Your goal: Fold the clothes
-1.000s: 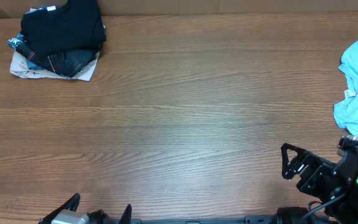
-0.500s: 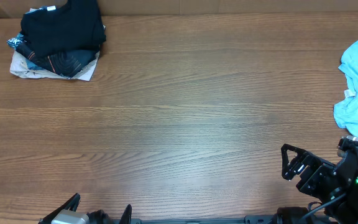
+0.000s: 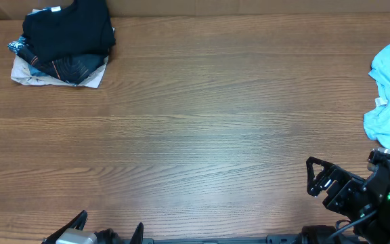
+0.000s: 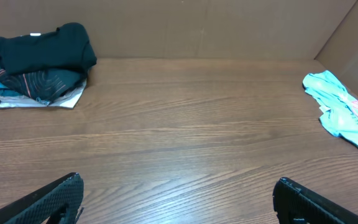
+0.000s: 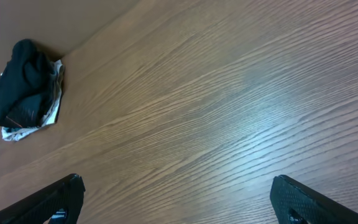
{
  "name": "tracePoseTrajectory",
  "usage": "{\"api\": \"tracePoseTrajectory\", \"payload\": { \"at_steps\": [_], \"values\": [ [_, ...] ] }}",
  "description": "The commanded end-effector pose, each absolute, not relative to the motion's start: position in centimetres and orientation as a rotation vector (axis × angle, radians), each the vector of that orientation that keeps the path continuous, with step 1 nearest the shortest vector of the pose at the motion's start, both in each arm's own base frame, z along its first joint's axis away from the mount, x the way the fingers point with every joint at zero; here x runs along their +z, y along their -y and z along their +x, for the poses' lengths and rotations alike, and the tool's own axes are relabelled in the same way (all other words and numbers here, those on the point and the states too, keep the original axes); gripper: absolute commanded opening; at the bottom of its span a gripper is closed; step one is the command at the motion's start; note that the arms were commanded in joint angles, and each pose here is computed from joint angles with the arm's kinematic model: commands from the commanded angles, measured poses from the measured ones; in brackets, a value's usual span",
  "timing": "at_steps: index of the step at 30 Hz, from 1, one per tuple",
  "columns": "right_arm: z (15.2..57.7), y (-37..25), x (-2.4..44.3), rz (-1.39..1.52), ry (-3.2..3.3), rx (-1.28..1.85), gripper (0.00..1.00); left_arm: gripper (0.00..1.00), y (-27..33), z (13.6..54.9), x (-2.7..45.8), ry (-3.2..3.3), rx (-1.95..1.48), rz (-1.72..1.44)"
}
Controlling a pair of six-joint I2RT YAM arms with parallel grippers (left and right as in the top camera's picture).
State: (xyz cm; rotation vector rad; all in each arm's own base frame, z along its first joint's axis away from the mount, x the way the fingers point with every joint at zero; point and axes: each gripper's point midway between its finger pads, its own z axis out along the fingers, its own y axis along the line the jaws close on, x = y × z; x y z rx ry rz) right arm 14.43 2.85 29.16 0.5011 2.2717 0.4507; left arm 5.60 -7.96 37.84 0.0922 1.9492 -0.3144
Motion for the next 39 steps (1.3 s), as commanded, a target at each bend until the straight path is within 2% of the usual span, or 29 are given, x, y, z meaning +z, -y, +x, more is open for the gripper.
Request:
{"api": "tracePoseTrajectory", "payload": {
  "at_steps": [1,8,12,25,31,39],
  "values": [
    [14.7,-2.0,29.1,0.522,-2.252,0.393,1.00,1.00,8.3,5.5,37.9,-1.942,-0.318,0.134],
    [16.4,-0.7,30.5,0.516,-2.124,0.326,1.00,1.00,8.3,5.5,37.9,-1.942,-0.318,0.134],
    [17.6,-0.7,30.2,0.416,-2.023,0.311,1.00,1.00,8.3,5.5,37.9,-1.942,-0.318,0.134],
    [22.6,-2.2,21.7,0.285,-1.800,0.403,1.00,1.00,8.3,5.5,37.9,-1.942,-0.318,0.134],
    [24.5,-2.9,19.7,0.208,-1.640,0.448,1.00,1.00,8.3,5.5,37.9,-1.942,-0.318,0.134],
    [24.7,-3.2,18.7,0.074,-1.537,0.373,1.00,1.00,8.3,5.5,37.9,-1.942,-0.318,0.134]
  ]
}}
